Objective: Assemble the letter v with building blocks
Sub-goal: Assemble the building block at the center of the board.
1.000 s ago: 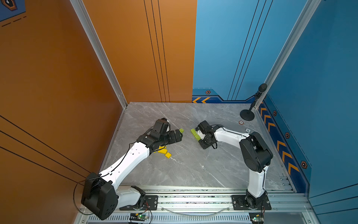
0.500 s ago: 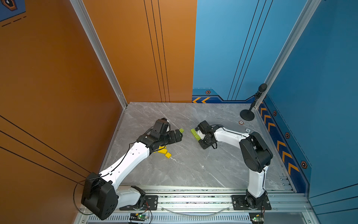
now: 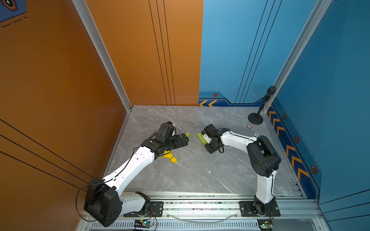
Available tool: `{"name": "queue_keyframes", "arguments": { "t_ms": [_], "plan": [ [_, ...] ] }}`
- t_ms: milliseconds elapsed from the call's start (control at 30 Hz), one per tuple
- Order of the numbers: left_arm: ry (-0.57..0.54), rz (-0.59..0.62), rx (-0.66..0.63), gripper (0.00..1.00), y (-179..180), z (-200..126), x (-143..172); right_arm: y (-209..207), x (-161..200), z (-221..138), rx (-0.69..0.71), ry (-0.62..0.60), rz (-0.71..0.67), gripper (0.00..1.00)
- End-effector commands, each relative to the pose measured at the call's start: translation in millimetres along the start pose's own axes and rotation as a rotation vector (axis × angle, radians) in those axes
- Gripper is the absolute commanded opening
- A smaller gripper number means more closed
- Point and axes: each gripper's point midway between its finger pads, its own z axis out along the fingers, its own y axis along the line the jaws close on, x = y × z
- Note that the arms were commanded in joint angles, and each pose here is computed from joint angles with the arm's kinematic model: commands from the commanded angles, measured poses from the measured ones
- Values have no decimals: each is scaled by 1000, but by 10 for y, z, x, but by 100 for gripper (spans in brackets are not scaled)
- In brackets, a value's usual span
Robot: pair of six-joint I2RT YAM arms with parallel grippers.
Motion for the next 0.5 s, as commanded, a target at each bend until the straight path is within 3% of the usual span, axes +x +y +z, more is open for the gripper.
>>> {"name": "queue_keyframes", "arguments": {
  "t_ms": [0,467],
  "plan": [
    [-5,8,-19,98,82,-3,7,-19,191,138,23,86,-23,37],
    [-7,6,-20,98,85,-12,7,-76,173,151,31,86,-18,37]
  ]
}}
